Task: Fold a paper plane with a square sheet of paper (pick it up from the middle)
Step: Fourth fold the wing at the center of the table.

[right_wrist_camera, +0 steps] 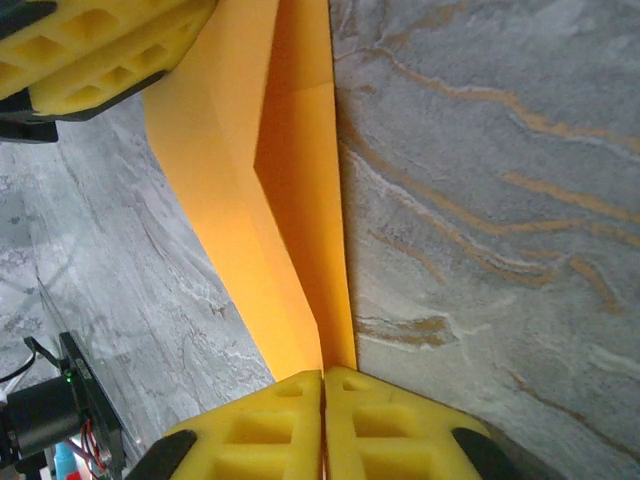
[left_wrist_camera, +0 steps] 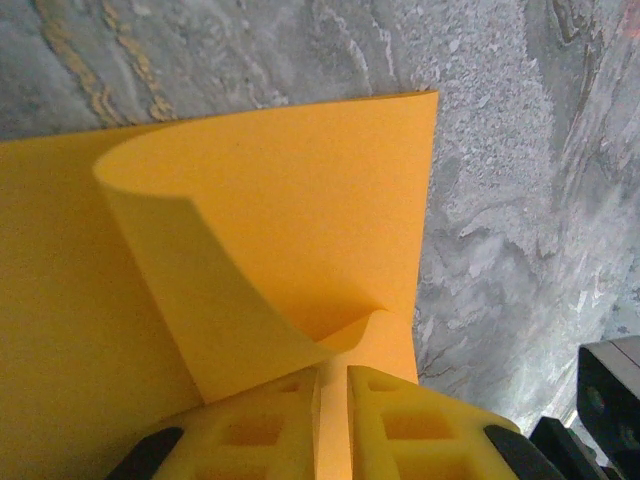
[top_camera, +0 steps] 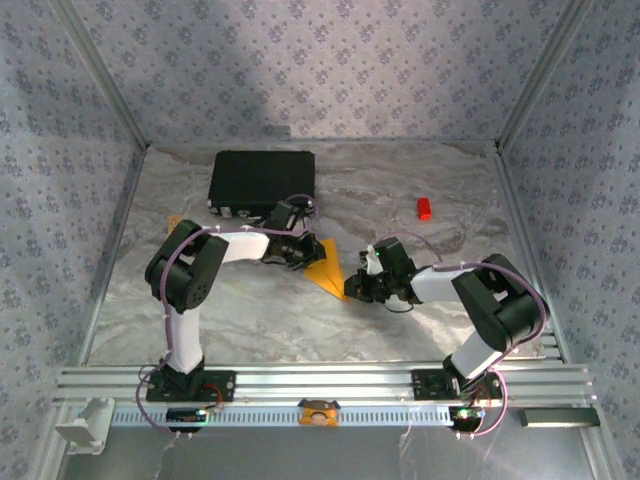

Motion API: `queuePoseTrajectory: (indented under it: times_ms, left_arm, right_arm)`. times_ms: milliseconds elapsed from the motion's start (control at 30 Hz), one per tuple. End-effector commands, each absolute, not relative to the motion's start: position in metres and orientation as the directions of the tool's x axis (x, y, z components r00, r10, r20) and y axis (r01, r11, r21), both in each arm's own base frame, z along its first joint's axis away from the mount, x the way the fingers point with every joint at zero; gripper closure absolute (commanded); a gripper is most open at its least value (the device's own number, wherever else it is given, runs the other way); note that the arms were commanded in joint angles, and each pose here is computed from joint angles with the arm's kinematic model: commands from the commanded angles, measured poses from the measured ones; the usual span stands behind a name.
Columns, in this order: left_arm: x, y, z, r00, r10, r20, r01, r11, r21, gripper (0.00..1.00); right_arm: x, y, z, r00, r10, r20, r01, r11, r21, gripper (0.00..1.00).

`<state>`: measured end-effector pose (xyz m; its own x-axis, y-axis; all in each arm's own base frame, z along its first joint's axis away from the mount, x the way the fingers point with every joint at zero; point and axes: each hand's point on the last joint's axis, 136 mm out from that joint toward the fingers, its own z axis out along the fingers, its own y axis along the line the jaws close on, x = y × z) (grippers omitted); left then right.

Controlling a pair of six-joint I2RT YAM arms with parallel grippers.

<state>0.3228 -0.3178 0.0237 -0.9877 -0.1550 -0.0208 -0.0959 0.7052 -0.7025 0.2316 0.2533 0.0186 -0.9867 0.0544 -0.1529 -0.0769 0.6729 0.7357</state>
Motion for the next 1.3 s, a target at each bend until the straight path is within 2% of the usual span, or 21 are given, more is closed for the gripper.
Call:
queuePoseTrajectory:
  times_ms: [0,333,400,467,833,933,1000,1100,1267]
  left_arm:
    - [0.313,-0.308,0.004,-0.989,-0.150,0.014,-0.122,0.749,-0.651,0.85]
    - [0.312,-0.306,0.003,-0.988,-0.155,0.019,-0.130,0.752,-0.647,0.85]
    - [0.312,-0.306,0.002,-0.988,-0.155,0.019,-0.130,0.752,-0.646,0.85]
    - [0.312,-0.306,0.002,-0.988,-0.155,0.019,-0.130,0.752,-0.647,0.85]
    - [0.311,-0.305,0.002,-0.987,-0.157,0.018,-0.132,0.755,-0.643,0.85]
    - [0.311,-0.304,0.001,-0.987,-0.159,0.017,-0.133,0.756,-0.641,0.85]
    - [0.312,-0.302,0.001,-0.986,-0.163,0.019,-0.137,0.758,-0.638,0.85]
    - [0.311,-0.302,-0.001,-0.986,-0.164,0.022,-0.141,0.759,-0.636,0.85]
    - [0.311,-0.301,-0.002,-0.986,-0.165,0.023,-0.142,0.759,-0.635,0.85]
  right_arm:
    - [0.179,0.226,-0.021,-0.998,0.032,0.050,0.057,0.777,0.627,0.87]
    - [0.172,0.216,-0.028,-0.997,0.049,0.061,0.075,0.806,0.588,0.94]
    - [0.172,0.216,-0.027,-0.997,0.050,0.060,0.076,0.805,0.588,0.93]
    - [0.173,0.216,-0.024,-0.997,0.052,0.050,0.071,0.807,0.586,0.89]
    - [0.164,0.210,-0.030,-0.995,0.064,0.079,0.097,0.815,0.571,0.93]
    - [0.162,0.210,-0.029,-0.995,0.062,0.081,0.097,0.818,0.568,0.88]
    - [0.163,0.211,-0.025,-0.996,0.058,0.071,0.088,0.816,0.571,0.88]
    - [0.161,0.208,-0.025,-0.996,0.057,0.066,0.085,0.823,0.562,0.95]
    - [0.155,0.206,-0.032,-0.994,0.057,0.092,0.098,0.835,0.541,0.91]
